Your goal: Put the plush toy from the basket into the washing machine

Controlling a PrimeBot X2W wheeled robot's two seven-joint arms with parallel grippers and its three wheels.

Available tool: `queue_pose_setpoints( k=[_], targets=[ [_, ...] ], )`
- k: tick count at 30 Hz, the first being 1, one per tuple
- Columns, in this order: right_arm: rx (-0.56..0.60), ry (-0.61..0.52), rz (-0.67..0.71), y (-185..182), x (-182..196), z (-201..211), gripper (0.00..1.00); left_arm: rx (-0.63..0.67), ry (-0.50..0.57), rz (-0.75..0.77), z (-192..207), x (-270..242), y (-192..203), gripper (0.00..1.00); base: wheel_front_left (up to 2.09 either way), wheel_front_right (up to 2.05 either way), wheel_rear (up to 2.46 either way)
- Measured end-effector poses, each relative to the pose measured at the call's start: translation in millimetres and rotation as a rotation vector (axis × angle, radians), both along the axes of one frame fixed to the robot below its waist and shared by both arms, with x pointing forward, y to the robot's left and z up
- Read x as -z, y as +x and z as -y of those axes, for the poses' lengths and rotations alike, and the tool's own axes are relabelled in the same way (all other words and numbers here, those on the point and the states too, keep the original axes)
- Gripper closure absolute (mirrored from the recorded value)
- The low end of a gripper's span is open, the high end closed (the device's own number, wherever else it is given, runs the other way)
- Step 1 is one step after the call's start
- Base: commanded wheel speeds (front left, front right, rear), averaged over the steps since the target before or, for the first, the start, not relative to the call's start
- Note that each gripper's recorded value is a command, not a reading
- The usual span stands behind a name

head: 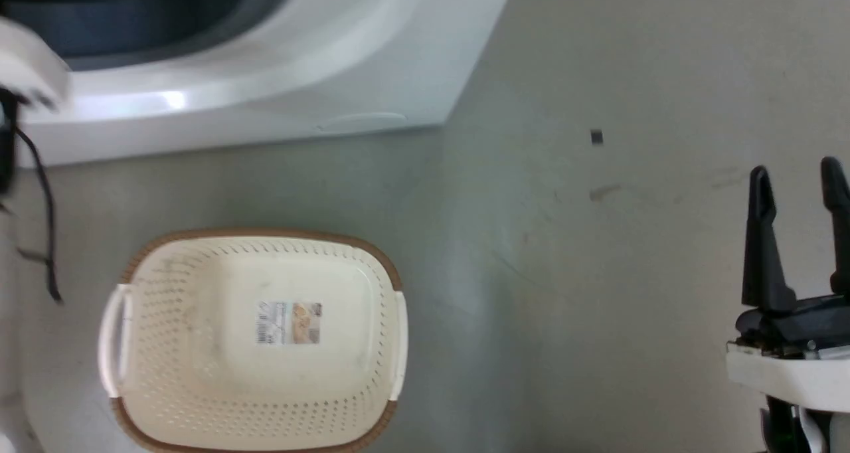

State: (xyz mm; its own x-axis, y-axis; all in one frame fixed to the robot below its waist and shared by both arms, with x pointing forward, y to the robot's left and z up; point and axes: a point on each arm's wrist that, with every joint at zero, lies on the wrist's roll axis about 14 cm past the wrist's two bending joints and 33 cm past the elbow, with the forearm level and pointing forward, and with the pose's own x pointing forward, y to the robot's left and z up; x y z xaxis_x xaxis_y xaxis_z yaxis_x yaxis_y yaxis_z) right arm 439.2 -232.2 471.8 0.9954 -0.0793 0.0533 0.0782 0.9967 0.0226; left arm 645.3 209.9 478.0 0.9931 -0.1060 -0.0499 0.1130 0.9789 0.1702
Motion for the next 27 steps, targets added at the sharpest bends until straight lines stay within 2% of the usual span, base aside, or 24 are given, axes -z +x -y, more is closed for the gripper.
queue_pose_setpoints(
  k=[7, 13, 15, 22, 27],
  targets=[
    [0.046, -0.021, -0.076, 7.2, 31.9, 17.7, 0.00, 0.000, 0.068, -0.074, 1.6, 28.4, 65.4, 1.00, 0.00, 0.00, 0.00],
    [0.060, -0.023, -0.128, 8.9, 52.8, 23.1, 0.00, -0.010, 0.100, -0.175, 3.7, 63.3, 100.1, 1.00, 0.00, 0.00, 0.00],
    [0.061, -0.023, -0.140, 8.3, 56.8, 23.4, 0.00, -0.014, 0.141, -0.219, 1.7, 77.2, 105.8, 1.00, 0.00, 0.00, 0.00],
    [0.075, -0.032, -0.162, 6.1, 63.0, 28.7, 0.00, -0.013, 0.150, -0.411, 4.6, 128.2, 107.3, 1.00, 0.00, 0.00, 0.00],
    [0.077, -0.031, -0.161, 5.7, 62.3, 29.2, 0.00, -0.008, 0.166, -0.445, 3.4, 136.2, 103.4, 1.00, 0.00, 0.00, 0.00]
  ],
)
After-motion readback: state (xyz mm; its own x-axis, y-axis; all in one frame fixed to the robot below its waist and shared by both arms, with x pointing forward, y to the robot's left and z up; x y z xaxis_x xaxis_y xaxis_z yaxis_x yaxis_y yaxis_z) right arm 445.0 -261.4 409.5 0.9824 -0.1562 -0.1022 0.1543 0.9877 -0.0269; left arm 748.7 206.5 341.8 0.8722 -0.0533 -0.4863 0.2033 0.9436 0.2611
